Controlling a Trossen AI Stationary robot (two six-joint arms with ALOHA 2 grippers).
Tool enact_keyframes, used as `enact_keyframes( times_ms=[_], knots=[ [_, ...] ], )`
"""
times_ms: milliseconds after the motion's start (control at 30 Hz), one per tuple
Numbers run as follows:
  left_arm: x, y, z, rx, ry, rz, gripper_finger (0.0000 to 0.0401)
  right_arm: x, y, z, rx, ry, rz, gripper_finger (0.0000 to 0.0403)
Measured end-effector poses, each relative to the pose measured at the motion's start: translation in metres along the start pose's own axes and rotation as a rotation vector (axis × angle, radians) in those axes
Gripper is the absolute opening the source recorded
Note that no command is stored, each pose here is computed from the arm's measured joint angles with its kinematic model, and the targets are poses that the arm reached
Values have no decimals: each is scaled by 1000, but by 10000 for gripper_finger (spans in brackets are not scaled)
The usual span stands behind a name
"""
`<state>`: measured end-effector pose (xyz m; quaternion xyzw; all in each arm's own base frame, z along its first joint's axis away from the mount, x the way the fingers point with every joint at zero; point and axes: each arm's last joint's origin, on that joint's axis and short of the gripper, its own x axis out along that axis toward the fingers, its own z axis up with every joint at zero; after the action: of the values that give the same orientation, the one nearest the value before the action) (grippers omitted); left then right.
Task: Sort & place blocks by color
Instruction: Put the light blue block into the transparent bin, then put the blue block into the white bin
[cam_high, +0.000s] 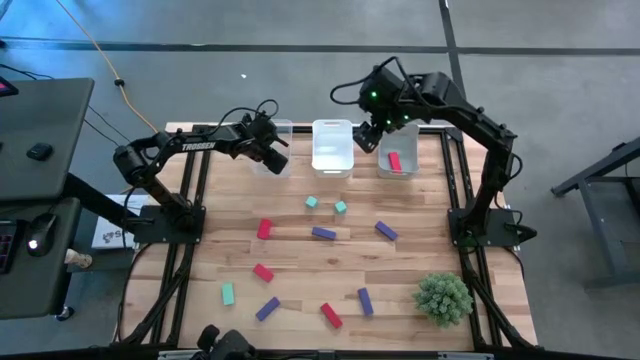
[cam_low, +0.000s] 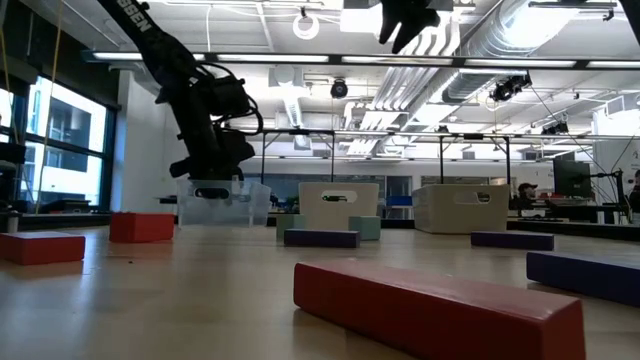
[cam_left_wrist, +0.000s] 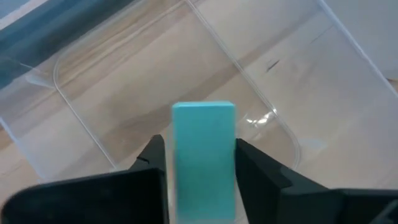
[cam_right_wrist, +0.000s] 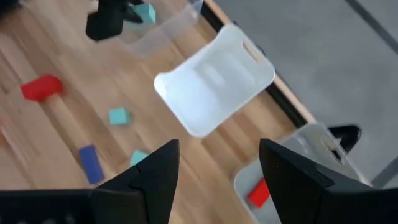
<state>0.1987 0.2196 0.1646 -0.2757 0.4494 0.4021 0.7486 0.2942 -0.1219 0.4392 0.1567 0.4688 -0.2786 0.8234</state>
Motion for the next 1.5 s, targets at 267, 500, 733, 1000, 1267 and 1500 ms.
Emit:
enact_keyframes(
  times_ms=[267,500,733,1000,1267,1500],
  knots=[
    [0,0,0,17,1,0,141,-3,19,-11,97,62,11,212],
    [-4,-2,5,47,0,-26,142,-9,47,-21,145,58,32,212],
    [-29,-7,37,155,-42,-39,141,-18,78,-34,190,31,25,212],
    [-66,-14,76,214,-156,-48,141,-27,102,-48,268,-12,9,212],
    [-89,-20,91,287,-188,-51,140,-20,122,-54,306,-25,-22,212],
    [-89,-21,89,309,-177,-66,140,11,138,-51,242,42,-63,212]
  ],
)
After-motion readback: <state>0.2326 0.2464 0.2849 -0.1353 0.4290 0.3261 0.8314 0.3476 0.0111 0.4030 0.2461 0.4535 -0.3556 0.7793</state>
